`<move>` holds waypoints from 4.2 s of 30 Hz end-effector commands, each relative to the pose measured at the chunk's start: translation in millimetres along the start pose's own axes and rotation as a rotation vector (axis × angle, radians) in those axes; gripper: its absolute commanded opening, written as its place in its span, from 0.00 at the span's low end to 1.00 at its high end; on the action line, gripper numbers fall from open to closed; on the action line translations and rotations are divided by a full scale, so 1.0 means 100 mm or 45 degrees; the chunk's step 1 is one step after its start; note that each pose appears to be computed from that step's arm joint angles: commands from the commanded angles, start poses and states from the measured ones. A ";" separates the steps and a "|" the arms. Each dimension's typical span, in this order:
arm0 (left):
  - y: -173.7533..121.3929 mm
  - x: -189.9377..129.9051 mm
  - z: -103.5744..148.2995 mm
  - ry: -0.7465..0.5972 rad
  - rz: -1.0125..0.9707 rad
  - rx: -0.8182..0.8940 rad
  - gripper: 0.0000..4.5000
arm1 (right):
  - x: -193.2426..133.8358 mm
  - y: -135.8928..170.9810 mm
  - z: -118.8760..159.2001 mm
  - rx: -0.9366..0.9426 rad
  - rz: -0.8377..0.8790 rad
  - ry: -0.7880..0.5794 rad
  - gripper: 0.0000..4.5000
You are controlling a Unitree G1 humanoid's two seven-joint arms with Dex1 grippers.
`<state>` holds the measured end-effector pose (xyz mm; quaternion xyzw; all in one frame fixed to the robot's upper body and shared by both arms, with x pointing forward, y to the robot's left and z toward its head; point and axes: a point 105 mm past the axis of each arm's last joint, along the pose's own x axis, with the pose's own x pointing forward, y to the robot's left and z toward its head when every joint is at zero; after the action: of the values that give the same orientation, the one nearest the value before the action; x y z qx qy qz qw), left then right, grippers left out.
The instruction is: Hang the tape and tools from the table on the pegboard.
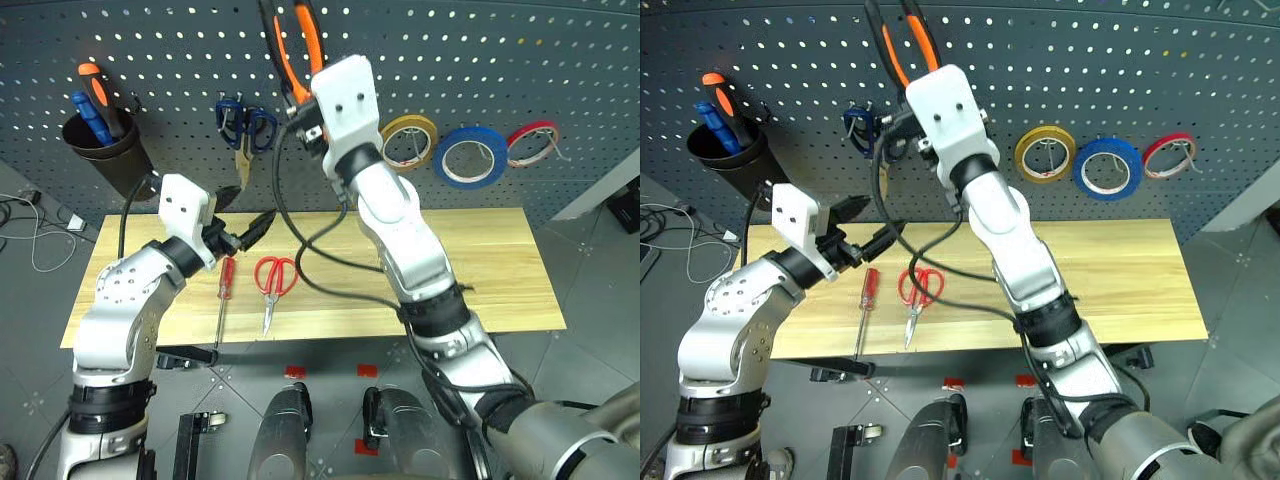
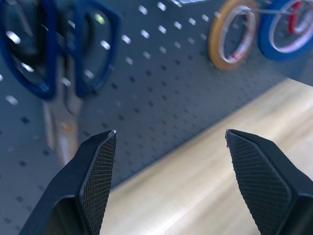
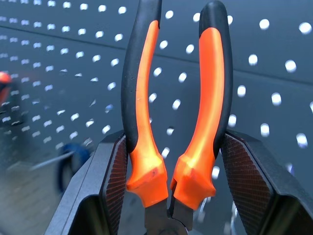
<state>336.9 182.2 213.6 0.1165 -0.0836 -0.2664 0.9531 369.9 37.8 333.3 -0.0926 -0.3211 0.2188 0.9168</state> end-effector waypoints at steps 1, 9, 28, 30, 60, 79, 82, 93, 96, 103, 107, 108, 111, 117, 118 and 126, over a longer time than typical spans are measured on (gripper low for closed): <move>0.02 0.05 0.10 -0.031 0.015 0.038 0.83 | 0.16 -0.07 0.29 -0.018 -0.025 -0.186 0.58; -0.05 0.15 0.11 -0.056 -0.001 0.025 0.83 | 0.30 -0.25 0.17 -0.145 -0.091 -0.240 0.58; -0.19 0.18 -0.22 0.045 0.038 -0.038 0.83 | 0.02 -0.48 -0.65 -0.159 -0.263 0.010 0.74; -0.22 0.19 -0.26 0.057 0.036 -0.067 0.83 | 0.00 -0.51 -0.69 -0.124 -0.282 0.034 0.87; -0.72 -0.10 -1.55 0.939 0.310 -0.300 1.00 | -1.85 0.45 -0.96 0.453 0.807 0.747 1.00; -0.74 -0.29 -1.91 1.249 0.388 -0.500 0.87 | -1.89 0.50 -0.89 0.373 1.019 0.728 1.00; -0.72 -0.27 -1.94 1.279 0.363 -0.501 0.66 | -1.91 0.49 -0.86 0.509 1.014 0.752 1.00; -0.66 -0.33 -2.09 1.379 0.272 -0.439 0.07 | -2.05 0.43 -0.87 0.601 1.063 0.827 1.00; -0.63 -0.29 -2.06 1.329 0.279 -0.399 0.07 | -2.03 0.43 -0.85 0.593 1.046 0.815 1.00; -0.58 -0.20 -1.73 0.970 0.272 -0.280 0.07 | -1.86 0.24 -0.78 0.219 0.877 0.657 1.00; -0.59 -0.30 -1.54 0.787 0.287 -0.127 0.07 | -1.78 0.21 -0.66 0.102 0.780 0.551 1.00; -0.59 -0.34 -1.49 0.742 0.296 -0.078 0.07 | -1.77 0.22 -0.62 0.084 0.763 0.530 1.00; -0.52 -0.45 -1.28 0.593 0.375 0.062 0.07 | -1.73 0.20 -0.50 0.010 0.703 0.448 1.00; -0.23 -0.60 -0.71 0.286 0.583 0.315 0.07 | -1.65 0.12 -0.32 0.033 0.611 0.356 1.00; -0.17 -0.62 -0.64 0.265 0.626 0.329 0.07 | -1.64 0.09 -0.31 0.036 0.595 0.349 1.00; -0.02 -0.47 -0.04 -0.006 0.620 0.530 0.07 | -1.57 0.00 -0.31 0.039 0.556 0.313 1.00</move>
<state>303.9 209.7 185.2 0.2681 -0.1229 -0.0078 0.9555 285.4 -36.4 210.3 -0.1784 -0.1444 0.4002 0.8872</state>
